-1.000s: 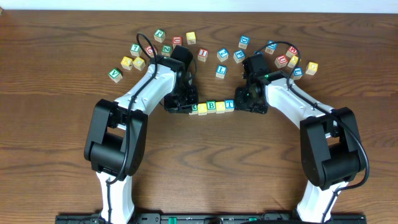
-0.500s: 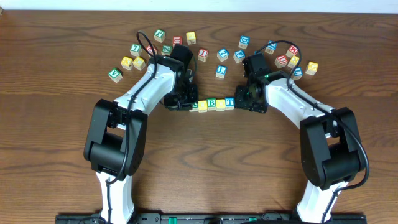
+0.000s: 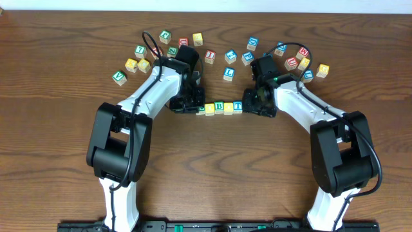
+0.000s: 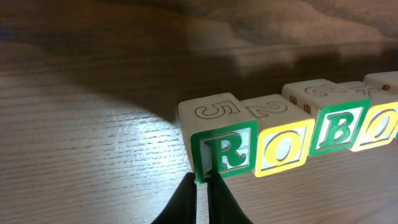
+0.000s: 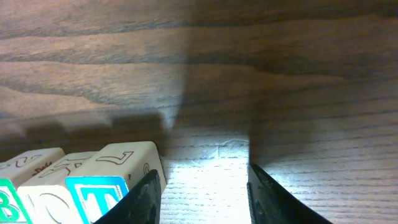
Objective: Spell out ROBOT
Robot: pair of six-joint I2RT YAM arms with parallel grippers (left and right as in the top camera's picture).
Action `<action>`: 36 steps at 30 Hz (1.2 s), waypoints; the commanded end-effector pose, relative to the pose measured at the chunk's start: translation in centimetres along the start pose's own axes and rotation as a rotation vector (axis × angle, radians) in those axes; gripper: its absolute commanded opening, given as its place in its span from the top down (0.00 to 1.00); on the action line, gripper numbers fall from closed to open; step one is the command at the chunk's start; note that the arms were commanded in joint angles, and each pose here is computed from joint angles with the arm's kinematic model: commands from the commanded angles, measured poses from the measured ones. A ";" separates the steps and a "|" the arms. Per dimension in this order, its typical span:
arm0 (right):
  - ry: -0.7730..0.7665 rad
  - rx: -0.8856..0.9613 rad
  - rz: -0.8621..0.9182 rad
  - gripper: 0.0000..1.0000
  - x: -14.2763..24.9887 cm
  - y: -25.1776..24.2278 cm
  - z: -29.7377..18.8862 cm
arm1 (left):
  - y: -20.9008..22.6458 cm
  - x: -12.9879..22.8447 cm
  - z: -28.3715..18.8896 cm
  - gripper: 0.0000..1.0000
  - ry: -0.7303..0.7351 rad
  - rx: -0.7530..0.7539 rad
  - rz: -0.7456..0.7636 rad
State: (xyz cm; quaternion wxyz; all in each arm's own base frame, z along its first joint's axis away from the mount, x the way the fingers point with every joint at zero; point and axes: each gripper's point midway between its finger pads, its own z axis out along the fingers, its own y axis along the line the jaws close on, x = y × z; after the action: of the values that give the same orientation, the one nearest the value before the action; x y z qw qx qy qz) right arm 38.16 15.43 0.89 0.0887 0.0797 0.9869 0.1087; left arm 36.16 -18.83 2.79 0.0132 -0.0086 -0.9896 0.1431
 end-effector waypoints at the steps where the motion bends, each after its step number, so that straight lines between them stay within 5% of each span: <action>1: -0.005 -0.062 -0.005 0.58 0.1 1.4 -1.3 | 0.5 -0.8 -1.9 0.92 -0.049 -0.035 0.030; 13: -0.094 -0.026 -0.053 0.56 -1.8 0.7 -5.6 | 1.1 -1.4 -6.9 0.88 -0.168 -0.084 0.079; 23: -0.202 -0.131 -0.157 0.89 -4.2 5.3 -10.2 | 6.6 -2.4 -20.7 0.89 -0.501 -0.147 -0.060; 30: -0.230 -0.182 -0.204 0.95 -3.8 9.4 -8.3 | 11.0 -0.6 -28.3 0.88 -0.698 -0.163 -0.184; 36: -0.244 -0.194 -0.241 0.99 -4.0 11.7 -5.3 | 13.5 -0.1 -29.9 0.89 -0.737 -0.196 -0.251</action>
State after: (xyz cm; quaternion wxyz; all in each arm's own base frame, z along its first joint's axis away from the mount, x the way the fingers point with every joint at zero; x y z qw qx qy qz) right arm 42.01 24.20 10.36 0.2283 -0.0360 0.9549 0.1867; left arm 37.26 1.38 27.44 -0.3239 0.1575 -0.9313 0.0551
